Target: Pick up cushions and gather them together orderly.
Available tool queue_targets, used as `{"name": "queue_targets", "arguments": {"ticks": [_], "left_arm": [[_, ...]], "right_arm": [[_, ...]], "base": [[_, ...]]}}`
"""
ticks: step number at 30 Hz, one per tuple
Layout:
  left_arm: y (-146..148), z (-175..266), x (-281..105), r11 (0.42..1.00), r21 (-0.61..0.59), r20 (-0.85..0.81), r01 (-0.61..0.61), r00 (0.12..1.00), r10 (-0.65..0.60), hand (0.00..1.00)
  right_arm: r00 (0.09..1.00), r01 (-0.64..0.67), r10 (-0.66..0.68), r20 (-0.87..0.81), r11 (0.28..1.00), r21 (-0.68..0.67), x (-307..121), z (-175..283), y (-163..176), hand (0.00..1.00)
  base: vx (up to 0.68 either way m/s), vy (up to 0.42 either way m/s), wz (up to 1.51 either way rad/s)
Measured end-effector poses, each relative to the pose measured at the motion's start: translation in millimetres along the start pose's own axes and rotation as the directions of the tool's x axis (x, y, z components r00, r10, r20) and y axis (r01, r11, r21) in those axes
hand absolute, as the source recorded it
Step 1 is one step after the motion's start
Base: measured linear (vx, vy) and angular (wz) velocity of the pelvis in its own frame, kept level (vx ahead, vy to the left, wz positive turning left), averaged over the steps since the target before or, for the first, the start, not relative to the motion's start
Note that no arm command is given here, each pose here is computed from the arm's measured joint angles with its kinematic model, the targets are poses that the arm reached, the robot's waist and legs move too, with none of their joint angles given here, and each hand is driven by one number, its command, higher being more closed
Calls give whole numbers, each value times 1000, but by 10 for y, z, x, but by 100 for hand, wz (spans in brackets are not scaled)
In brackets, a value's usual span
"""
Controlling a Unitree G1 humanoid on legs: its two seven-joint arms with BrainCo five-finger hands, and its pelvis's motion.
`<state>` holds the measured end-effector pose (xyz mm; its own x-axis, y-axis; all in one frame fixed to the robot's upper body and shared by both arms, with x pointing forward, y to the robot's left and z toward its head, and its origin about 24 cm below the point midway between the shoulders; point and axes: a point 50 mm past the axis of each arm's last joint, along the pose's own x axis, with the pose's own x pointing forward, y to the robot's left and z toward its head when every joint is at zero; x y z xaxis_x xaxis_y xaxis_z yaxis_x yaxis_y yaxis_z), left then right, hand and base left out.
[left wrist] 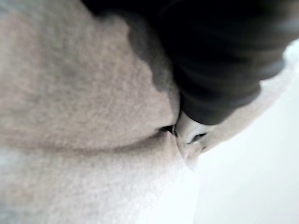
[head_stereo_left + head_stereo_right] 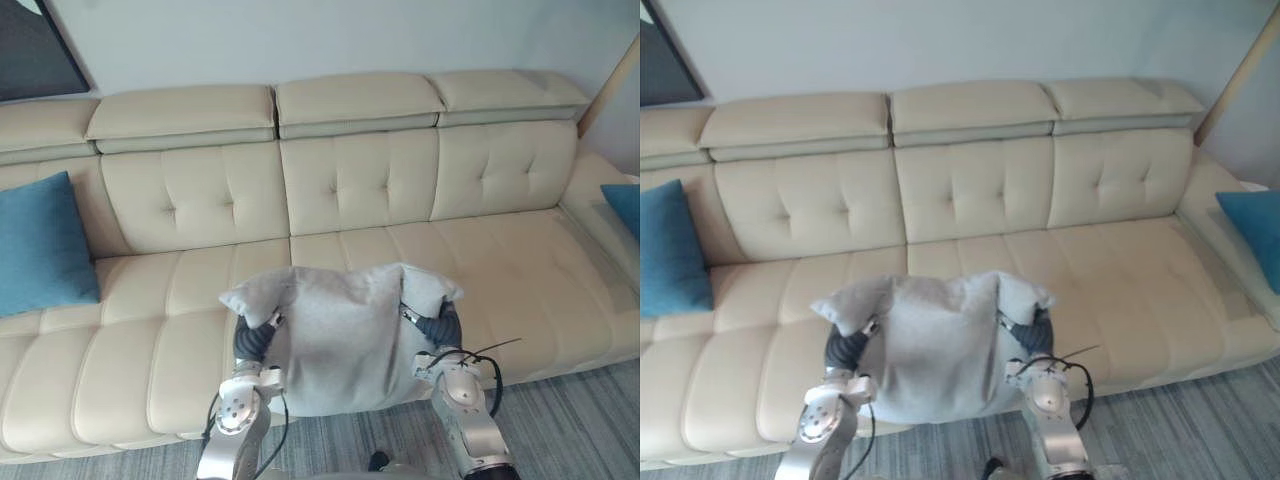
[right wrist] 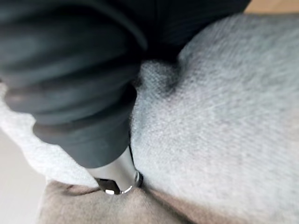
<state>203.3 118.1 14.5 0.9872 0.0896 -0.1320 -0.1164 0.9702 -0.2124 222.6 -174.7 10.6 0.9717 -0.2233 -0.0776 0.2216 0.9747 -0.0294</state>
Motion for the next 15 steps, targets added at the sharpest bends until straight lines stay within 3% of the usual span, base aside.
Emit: {"name": "queue_targets", "arguments": {"ticks": [7,15], "left_arm": [[-14,167,127,1000,6,76,-30,997,29,100],[-286,946,606,997,5,381,-77,922,69,100]], "right_arm": [[996,15,-17,82,1000,24,33,194,139,100],[935,65,-68,349,998,18,504,913,459,100]], "base": [[-20,18,40],[-41,-45,22]]}}
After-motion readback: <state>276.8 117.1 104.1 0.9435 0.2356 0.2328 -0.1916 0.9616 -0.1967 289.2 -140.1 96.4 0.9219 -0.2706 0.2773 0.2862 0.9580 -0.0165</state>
